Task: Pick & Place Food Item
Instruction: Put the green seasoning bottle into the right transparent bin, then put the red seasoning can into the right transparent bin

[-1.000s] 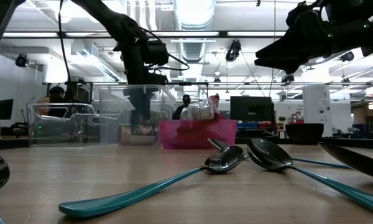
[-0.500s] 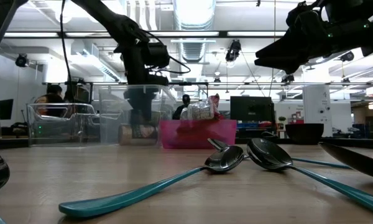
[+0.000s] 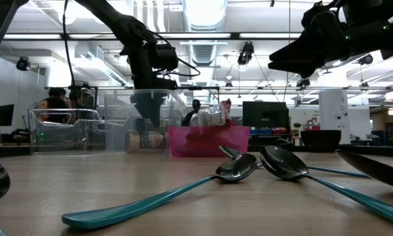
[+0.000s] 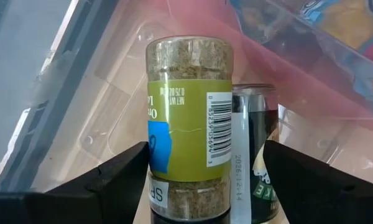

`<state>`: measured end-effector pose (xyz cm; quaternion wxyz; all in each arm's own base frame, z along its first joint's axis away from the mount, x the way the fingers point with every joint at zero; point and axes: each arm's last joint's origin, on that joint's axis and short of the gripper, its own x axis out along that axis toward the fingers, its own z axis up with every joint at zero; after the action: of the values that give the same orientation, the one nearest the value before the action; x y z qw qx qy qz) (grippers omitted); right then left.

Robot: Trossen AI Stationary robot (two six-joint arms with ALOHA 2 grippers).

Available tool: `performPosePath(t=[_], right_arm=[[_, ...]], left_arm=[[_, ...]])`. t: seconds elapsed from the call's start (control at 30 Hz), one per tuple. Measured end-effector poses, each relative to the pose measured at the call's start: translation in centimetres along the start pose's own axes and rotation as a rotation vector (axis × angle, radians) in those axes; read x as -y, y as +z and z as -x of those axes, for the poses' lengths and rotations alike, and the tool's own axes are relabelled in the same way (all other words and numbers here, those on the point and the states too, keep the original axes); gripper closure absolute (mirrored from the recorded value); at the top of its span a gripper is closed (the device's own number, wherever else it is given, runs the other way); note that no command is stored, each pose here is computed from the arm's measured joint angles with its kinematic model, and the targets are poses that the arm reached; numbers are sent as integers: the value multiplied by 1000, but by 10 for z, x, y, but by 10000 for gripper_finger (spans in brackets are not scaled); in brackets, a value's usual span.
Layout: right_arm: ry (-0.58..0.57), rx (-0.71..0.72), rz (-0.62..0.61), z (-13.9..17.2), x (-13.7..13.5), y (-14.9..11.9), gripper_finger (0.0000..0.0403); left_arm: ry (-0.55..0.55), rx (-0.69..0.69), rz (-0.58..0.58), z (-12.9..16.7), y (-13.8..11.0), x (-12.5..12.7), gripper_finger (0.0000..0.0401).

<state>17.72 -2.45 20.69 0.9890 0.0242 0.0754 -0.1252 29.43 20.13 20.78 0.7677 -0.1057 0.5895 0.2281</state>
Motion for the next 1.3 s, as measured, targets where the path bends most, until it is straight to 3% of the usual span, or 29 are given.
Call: performPosePath(t=[0.93, 1.17, 1.3], right_arm=[[0, 0, -1, 0, 0, 0, 168], [1, 0, 0, 0, 0, 0, 168], [0, 0, 0, 0, 0, 0, 168]], left_arm=[[4, 5, 0, 14, 4, -2, 82], [-15, 78, 42, 43, 1, -1, 82], [-35, 123, 124, 66, -4, 1, 82]])
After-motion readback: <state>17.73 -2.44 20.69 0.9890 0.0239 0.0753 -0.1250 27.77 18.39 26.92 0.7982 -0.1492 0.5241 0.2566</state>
